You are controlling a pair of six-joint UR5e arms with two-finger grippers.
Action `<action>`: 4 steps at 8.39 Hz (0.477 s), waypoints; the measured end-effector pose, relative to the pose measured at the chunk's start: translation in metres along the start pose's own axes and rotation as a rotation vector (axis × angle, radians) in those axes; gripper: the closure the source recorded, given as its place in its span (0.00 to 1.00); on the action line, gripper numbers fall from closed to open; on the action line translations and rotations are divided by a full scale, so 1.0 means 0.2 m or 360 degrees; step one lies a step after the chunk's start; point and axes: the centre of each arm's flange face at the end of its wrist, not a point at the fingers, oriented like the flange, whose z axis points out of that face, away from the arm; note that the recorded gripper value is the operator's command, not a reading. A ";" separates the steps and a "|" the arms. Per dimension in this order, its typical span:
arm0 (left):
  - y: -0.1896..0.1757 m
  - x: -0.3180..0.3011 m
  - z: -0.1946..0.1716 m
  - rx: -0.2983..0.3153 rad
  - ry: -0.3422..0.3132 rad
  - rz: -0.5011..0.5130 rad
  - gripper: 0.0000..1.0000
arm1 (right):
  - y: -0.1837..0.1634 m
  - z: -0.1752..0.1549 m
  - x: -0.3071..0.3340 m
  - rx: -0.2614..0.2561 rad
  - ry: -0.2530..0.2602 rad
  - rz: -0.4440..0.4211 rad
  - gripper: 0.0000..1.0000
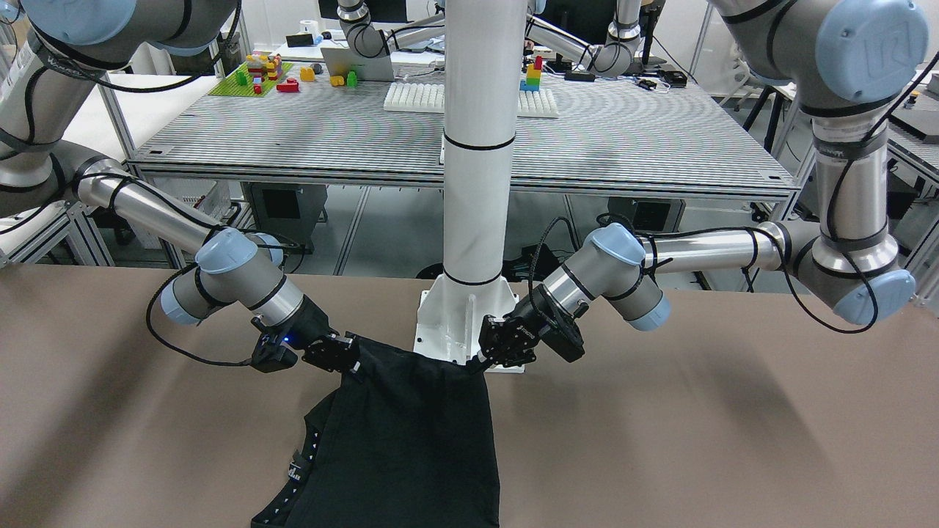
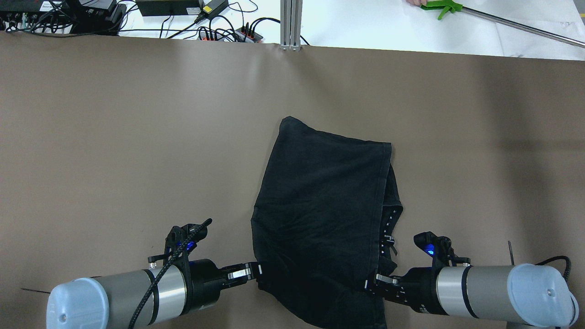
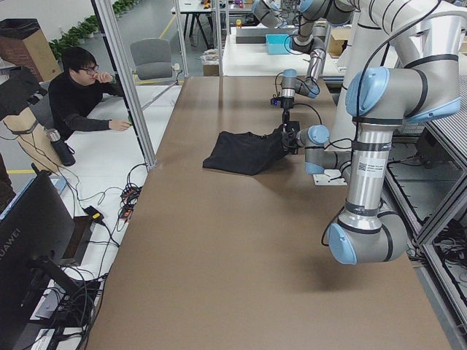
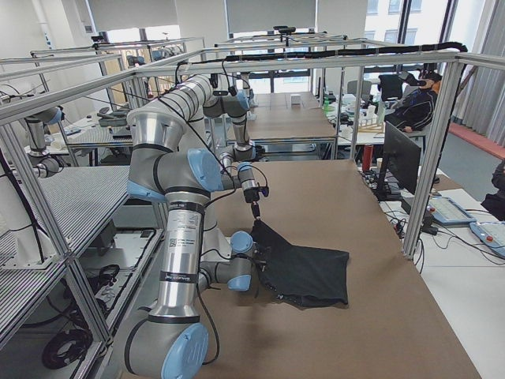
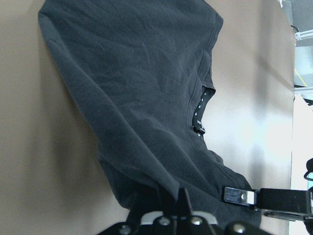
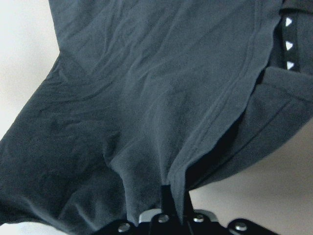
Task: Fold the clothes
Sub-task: 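Grasp the near edge with both grippers and pull it toward the robot, then lift the near edge with both grippers and fold it away from the robot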
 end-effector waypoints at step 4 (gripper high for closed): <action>-0.41 0.14 0.01 0.0136 -0.0077 0.0007 1.00 | -0.46 0.03 -0.04 0.0250 0.0003 -0.0088 1.00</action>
